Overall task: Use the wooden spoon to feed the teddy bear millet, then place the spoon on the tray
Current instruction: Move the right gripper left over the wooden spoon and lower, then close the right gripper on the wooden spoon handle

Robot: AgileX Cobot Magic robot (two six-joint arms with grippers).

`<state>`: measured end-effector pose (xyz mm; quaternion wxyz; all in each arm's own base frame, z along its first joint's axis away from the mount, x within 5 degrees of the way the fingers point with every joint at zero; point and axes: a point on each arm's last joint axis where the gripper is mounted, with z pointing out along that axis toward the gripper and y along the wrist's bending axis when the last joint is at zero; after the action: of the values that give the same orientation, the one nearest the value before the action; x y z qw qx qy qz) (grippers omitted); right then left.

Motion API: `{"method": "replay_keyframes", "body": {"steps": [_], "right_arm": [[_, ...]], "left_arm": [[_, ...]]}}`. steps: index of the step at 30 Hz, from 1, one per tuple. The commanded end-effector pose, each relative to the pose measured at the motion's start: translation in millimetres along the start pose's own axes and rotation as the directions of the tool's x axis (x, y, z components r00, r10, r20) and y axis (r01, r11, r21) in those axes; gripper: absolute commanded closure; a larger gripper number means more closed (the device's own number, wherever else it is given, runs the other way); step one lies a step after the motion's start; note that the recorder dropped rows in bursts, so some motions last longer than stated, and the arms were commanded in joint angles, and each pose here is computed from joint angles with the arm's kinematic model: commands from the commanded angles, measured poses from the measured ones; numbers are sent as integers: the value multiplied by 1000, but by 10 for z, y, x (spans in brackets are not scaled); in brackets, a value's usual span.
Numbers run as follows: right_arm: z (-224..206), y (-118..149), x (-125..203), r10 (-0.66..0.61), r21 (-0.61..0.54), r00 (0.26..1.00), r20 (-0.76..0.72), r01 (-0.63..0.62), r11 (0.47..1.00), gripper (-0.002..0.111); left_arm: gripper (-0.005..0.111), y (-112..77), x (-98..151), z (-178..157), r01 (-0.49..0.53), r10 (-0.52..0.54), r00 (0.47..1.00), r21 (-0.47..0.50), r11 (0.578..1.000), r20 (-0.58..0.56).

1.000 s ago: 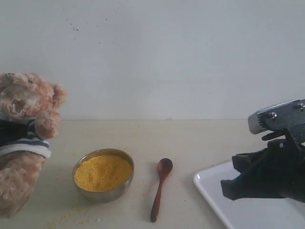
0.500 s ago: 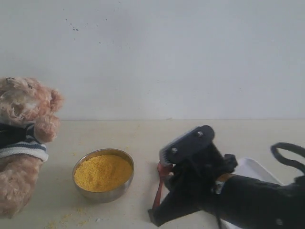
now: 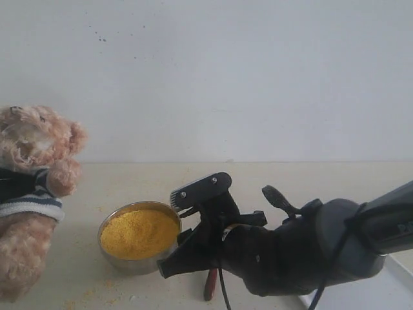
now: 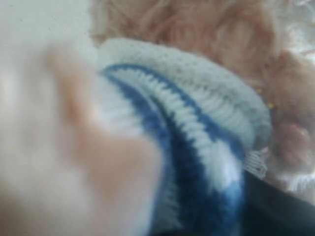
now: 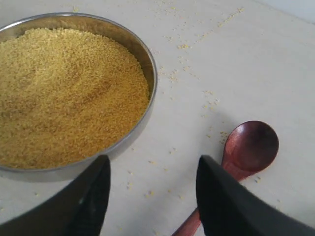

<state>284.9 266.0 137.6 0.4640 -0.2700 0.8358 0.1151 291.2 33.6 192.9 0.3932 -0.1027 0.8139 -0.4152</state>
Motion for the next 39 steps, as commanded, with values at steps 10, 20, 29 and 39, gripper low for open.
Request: {"method": "replay_keyframes", "body": {"steps": [10, 20, 29, 39], "right_arm": [[150, 23, 256, 55, 9, 987, -153, -54, 998, 57], [159, -7, 299, 175, 66, 969, -175, -165, 984, 57], [190, 13, 381, 156, 53, 963, -218, -148, 988, 75], [177, 40, 431, 254, 60, 928, -272, -247, 967, 83]], "left_arm": [[103, -18, -14, -12, -12, 11, 1000, 13, 1000, 19], [103, -18, -14, -12, -12, 11, 1000, 13, 1000, 19], [103, -27, -12, -13, -12, 11, 1000, 23, 1000, 18], [103, -27, -12, -13, -12, 11, 1000, 23, 1000, 18]]}}
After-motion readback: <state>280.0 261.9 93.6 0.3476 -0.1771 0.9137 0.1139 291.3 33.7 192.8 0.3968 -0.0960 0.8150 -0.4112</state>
